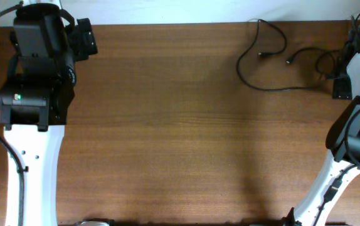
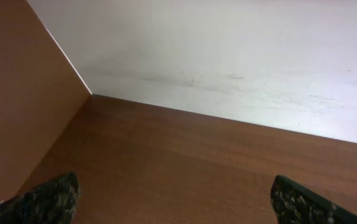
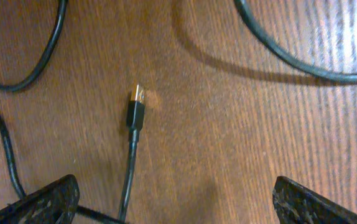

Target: Untangle cables

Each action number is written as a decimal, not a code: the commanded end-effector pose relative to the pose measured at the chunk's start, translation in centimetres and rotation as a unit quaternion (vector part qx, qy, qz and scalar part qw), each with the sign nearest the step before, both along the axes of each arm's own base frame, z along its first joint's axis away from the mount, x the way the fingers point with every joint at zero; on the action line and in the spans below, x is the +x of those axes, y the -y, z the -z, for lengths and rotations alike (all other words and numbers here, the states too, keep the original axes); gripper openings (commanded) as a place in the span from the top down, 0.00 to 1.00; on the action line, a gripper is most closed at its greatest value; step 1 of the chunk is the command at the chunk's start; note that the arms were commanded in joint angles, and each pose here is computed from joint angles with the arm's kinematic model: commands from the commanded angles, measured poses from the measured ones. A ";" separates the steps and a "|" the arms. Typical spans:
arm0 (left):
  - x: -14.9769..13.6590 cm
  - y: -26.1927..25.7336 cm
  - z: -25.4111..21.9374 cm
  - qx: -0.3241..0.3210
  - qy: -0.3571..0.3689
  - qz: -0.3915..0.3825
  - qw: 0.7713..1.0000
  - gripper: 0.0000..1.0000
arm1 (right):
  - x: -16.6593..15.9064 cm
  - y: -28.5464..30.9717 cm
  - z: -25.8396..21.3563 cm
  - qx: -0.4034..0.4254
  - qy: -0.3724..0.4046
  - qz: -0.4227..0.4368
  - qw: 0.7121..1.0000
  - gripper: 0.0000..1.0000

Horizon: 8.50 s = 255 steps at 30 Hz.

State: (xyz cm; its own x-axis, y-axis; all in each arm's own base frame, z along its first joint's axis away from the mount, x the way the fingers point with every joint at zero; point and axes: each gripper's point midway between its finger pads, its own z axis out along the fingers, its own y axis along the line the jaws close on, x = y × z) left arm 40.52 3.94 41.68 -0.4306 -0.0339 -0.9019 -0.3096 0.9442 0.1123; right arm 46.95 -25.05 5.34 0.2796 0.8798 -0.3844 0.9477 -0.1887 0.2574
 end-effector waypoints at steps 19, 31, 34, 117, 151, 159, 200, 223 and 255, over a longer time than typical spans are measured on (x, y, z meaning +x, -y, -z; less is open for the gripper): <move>0.2 0.0 0.2 0.006 -0.006 0.004 1.000 0.01 | 2.1 -2.1 0.7 -0.054 -0.040 -0.092 0.994 0.01; 0.2 0.0 0.2 0.006 -0.005 0.004 1.000 0.01 | 2.6 -4.0 3.7 0.000 -0.043 -0.122 0.992 0.96; 0.2 0.0 0.2 0.006 -0.005 0.004 1.000 0.01 | 5.1 -5.6 -0.4 -0.035 -0.011 -0.191 0.981 0.96; 2.3 0.5 2.3 0.001 -0.027 0.015 1.000 0.01 | 13.4 -27.7 7.0 -0.088 0.013 -0.801 0.592 0.96; 2.0 0.5 3.0 0.002 -0.043 0.016 0.999 0.01 | 10.0 -1.9 -4.4 -0.187 0.009 -0.206 0.960 0.96; 1.7 0.5 3.5 0.002 -0.055 0.016 0.998 0.01 | 10.3 -2.3 0.1 -0.160 0.001 -0.203 0.966 0.96; 1.3 1.4 4.2 -0.012 -0.068 0.025 0.997 0.01 | 15.9 -1.2 4.2 -0.205 0.004 -0.297 0.933 0.96; 1.5 2.0 4.4 -0.020 -0.070 0.039 0.997 0.01 | 8.6 1.0 -12.2 -0.210 -0.050 -0.315 0.924 0.96; -2.1 -0.4 -8.5 -0.005 0.123 -0.013 0.992 0.01 | -6.6 -22.3 -38.2 -0.459 0.173 -0.696 0.524 0.01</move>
